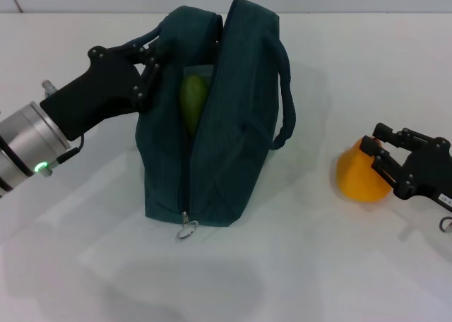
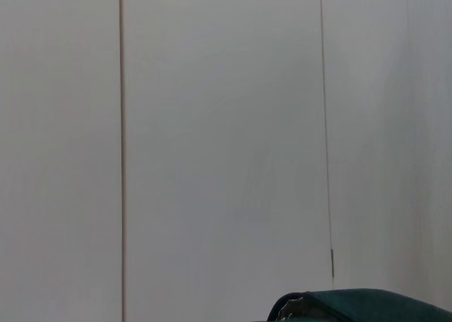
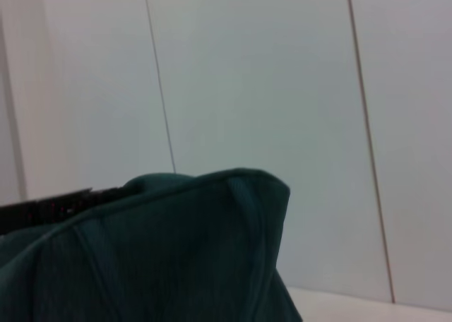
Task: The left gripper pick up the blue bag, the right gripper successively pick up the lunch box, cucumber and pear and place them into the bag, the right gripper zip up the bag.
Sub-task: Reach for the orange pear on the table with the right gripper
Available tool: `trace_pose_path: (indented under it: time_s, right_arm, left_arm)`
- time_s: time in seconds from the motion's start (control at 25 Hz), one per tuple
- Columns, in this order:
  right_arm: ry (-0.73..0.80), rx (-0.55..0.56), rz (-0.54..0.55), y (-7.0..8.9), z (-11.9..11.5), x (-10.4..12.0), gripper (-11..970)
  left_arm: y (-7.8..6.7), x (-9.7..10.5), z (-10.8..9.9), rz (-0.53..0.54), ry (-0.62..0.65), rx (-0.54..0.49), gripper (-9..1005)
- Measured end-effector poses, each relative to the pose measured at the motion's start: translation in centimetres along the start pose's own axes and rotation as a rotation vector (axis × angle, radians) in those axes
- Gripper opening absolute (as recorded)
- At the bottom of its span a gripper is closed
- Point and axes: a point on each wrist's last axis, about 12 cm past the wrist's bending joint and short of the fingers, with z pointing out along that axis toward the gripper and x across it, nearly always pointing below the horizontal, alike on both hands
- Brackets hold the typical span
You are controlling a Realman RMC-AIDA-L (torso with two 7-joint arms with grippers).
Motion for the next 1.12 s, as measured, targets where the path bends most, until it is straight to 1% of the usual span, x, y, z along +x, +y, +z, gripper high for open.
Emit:
trace_pose_path:
  time_s: [0.24,0.44,1.0,1.12]
  right_arm:
    - [-0.003,0.003,-0.001,-0.01,0.07,-0.02,249]
    - [-0.012,-0.001,-0.004,0.04,0.08,-0.13,133]
    - [-0.004,0.008,-0.011,-0.13,0.17,-0.11,41]
    - [-0.014,0.004,-0.013,-0.11,0.18,-0.25,34]
  left_arm:
    - [0.01,-0.08,0.19,0.002,-0.002,0.005,43]
    - [0.00,-0.06,0.19,0.012,-0.001,0.005,44]
    - [-0.01,-0.06,0.24,0.014,-0.002,0.006,44]
    - [-0.03,-0.08,0.23,0.014,-0.003,0.007,44]
